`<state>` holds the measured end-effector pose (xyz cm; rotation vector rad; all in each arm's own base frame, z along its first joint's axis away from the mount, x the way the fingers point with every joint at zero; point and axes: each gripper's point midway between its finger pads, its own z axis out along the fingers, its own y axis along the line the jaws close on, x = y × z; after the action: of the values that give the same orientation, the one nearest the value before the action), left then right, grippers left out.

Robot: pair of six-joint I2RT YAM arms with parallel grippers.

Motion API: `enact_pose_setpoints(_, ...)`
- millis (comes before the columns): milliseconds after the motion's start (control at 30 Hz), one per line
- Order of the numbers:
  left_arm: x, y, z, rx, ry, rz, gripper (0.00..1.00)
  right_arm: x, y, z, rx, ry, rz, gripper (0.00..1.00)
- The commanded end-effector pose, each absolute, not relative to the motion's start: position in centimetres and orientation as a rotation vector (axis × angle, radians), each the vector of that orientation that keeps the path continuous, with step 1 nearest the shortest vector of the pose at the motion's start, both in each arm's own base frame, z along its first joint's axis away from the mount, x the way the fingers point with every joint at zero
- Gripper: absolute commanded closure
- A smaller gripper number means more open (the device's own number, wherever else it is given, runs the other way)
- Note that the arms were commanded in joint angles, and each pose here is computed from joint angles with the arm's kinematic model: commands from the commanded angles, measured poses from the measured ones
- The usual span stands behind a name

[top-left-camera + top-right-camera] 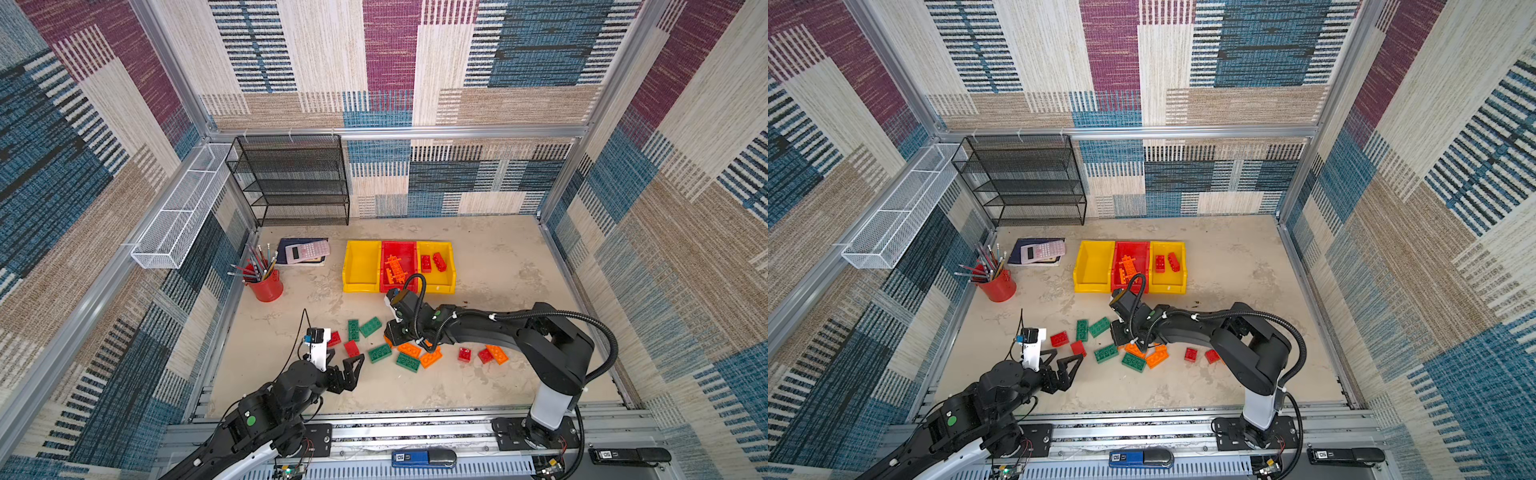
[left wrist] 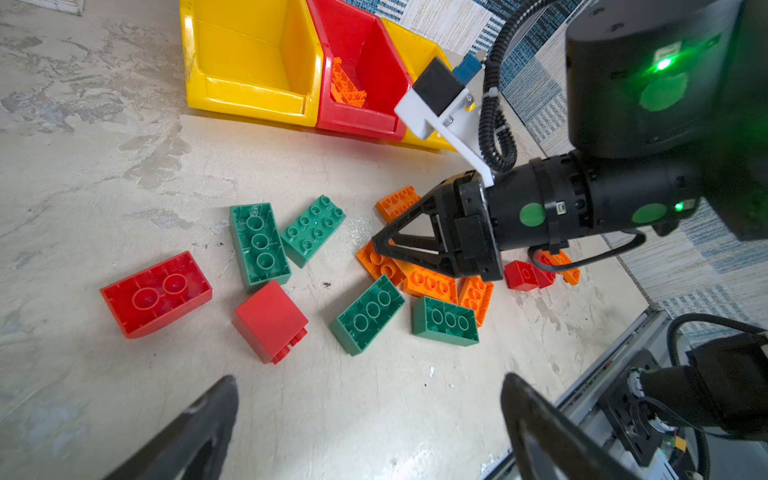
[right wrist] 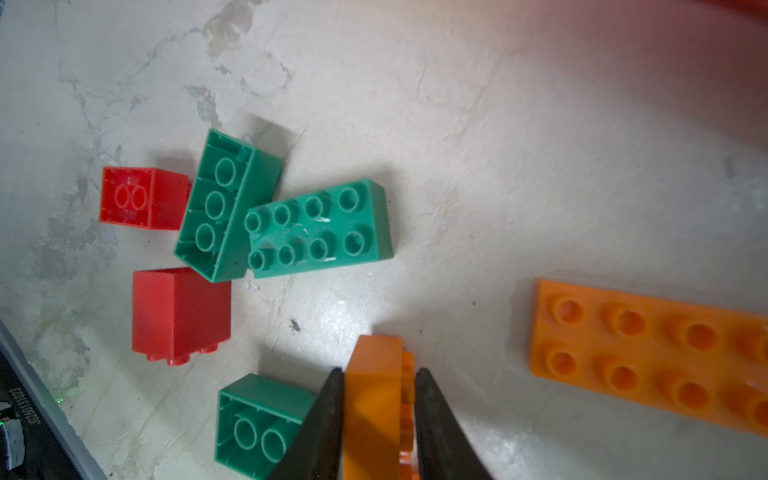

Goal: Sort the legos into containers by color
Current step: 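Lower the right gripper to the orange bricks near the green bricks and grasp one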

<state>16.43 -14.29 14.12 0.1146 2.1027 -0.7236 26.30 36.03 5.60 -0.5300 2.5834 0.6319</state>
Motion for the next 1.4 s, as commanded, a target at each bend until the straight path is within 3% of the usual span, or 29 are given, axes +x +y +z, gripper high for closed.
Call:
enact_pose_setpoints(0, 16.9, -14.5, 15.6, 0.124, 2.062, -0.722, 0.01, 28.0, 35.9, 7.6, -0.507, 2.515, 0.576, 0.70)
enact_pose_setpoints(400, 17.3, -15.3, 15.5, 0.167, 2.090, -0.692, 0.01, 28.8, 35.7, 6.9, -0.518, 2.532, 0.542, 0.70)
enact_pose_setpoints(567, 17.3, -15.2, 15.4, 0.165, 2.089, -0.688, 0.01, 29.0, 35.4, 6.9, -0.510, 2.521, 0.527, 0.64)
enact_pose_setpoints(700, 17.4, -15.2, 15.5, 0.163, 2.085, -0.687, 0.01, 29.8, 34.5, 7.0, -0.507, 2.506, 0.436, 0.48)
enact_pose_setpoints(833, 17.4, -15.3, 15.4, 0.163, 2.085, -0.686, 0.01, 30.9, 33.9, 7.1, -0.541, 2.479, 0.337, 0.23)
enact_pose_setpoints(967, 17.5, -15.3, 15.2, 0.157, 2.089, -0.684, 0.01, 32.1, 33.5, 6.8, -0.492, 2.486, 0.309, 0.13)
enact_pose_setpoints(1167, 17.6, -15.4, 15.3, 0.151, 2.082, -0.693, 0.01, 33.4, 35.0, 7.3, -0.329, 2.514, 0.383, 0.12)
enact_pose_setpoints(1367, 17.4, -15.3, 15.2, 0.166, 2.086, -0.686, 0.01, 34.0, 36.2, 6.6, -0.301, 2.549, 0.383, 0.20)
